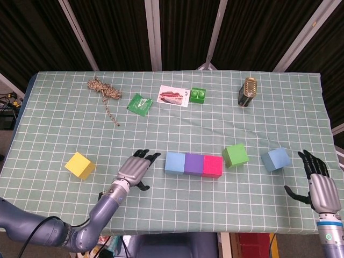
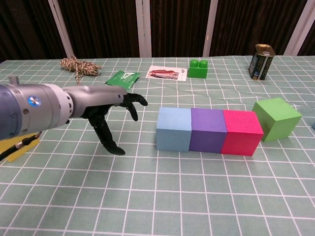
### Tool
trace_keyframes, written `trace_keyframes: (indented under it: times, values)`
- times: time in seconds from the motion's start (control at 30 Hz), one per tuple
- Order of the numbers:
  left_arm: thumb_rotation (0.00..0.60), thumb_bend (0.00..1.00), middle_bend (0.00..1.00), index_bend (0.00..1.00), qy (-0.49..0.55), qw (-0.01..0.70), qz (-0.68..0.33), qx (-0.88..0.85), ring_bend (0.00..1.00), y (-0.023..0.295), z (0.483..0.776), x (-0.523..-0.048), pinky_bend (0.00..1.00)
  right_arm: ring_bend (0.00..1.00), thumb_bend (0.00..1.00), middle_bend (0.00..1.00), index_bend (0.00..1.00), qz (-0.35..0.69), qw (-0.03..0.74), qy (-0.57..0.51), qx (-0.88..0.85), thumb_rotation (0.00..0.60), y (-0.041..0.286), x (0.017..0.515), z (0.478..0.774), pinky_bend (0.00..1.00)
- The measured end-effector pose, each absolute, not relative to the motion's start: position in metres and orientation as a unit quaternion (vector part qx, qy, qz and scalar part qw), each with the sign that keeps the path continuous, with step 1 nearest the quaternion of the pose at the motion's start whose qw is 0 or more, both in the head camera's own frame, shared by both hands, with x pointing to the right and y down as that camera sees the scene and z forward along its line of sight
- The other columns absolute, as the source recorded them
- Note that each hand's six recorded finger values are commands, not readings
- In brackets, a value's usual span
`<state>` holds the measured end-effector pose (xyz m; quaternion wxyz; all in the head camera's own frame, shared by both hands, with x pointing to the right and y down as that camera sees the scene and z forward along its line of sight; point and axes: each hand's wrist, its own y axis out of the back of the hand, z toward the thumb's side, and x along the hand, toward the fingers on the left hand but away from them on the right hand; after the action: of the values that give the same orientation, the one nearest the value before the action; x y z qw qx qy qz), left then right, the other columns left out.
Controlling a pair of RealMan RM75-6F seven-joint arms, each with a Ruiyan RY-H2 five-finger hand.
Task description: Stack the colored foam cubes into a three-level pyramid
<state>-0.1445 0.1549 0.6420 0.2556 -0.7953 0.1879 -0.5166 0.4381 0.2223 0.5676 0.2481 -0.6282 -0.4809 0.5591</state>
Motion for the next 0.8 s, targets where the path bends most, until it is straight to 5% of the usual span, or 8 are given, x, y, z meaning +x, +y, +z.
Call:
trace_keyframes:
  times: [0.37, 0.8]
  values:
    - [0.6, 0.15, 0.01, 0.0, 0.271, 0.301, -0.496, -0.768, 0.0, 0.133, 0.593, -0.2, 0.0, 0.0, 0.25, 0.0, 0.0, 0.565, 0.25, -0.475, -0.627, 0.6, 0.221, 0.438, 0.569, 0.0]
    - [0.6, 0.15, 0.0, 0.0, 0.419, 0.341, -0.497, -0.679, 0.0, 0.159, 0.553, -0.323, 0.0, 0.0, 0.22, 0.0, 0.0, 0.575, 0.254, -0.473, -0.617, 0.6, 0.215, 0.438, 0.57, 0.0]
